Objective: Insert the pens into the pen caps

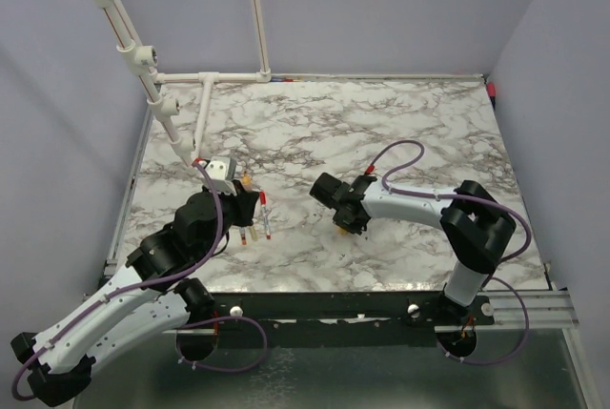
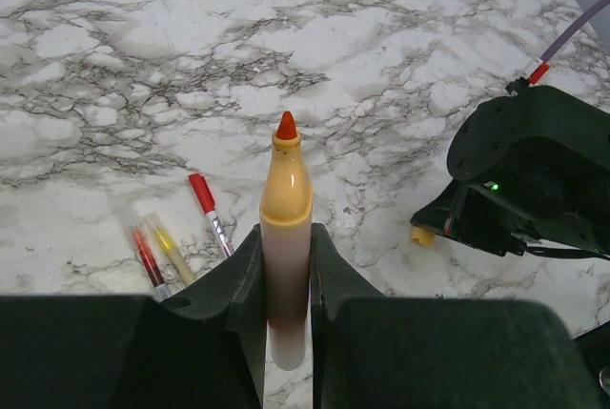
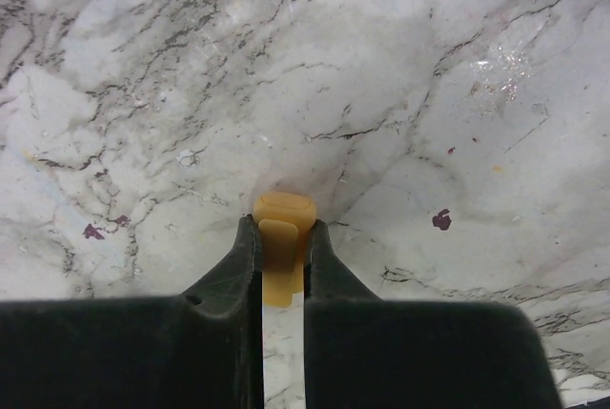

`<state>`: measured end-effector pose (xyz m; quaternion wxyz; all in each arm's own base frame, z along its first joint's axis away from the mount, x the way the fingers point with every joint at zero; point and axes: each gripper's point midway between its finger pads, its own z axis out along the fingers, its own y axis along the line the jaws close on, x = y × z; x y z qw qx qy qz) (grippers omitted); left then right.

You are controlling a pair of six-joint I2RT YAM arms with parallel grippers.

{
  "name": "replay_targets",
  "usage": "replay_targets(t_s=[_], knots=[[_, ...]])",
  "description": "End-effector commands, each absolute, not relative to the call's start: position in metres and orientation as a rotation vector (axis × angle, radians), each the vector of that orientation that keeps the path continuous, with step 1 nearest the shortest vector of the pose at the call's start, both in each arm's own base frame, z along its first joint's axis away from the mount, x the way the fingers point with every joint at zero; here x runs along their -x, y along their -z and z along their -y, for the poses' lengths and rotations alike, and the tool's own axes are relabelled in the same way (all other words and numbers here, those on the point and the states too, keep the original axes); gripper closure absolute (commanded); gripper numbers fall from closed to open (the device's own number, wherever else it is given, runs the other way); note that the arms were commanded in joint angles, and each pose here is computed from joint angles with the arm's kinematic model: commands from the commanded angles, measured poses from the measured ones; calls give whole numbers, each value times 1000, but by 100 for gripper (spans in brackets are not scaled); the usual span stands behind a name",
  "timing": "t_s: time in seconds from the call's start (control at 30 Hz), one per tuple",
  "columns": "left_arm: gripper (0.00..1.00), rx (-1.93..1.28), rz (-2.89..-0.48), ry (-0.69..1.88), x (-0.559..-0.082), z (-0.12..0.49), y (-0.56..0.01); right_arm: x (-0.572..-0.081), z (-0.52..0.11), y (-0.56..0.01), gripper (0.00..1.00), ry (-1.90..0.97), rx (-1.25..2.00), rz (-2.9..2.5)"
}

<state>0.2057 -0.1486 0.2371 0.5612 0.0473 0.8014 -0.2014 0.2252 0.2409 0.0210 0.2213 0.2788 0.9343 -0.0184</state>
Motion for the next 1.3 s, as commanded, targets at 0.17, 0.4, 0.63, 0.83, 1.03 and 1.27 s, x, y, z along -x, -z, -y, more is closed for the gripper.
replay_targets(t_s=[0.17,0.4,0.63,0.83,1.03,1.27], knots=[[100,-236,-1925,546,-198,169,-225,-252,-243,-89,99,-129,-546,-2438],[100,-407,-1921,716,-182,202,-223,-270,-278,-171,99,-445,-219,-2265],[100,-507,-1890,849,-166,221,-229,-266,-305,-259,99,-637,-31,-2022],[100,-589,-1854,969,-150,234,-238,-247,-329,-319,99,-779,42,-1845],[100,-609,-1855,1021,-143,239,-236,-230,-348,-357,99,-866,97,-1737],[100,-610,-1847,1012,-145,239,-234,-221,-363,-363,99,-866,146,-1701]])
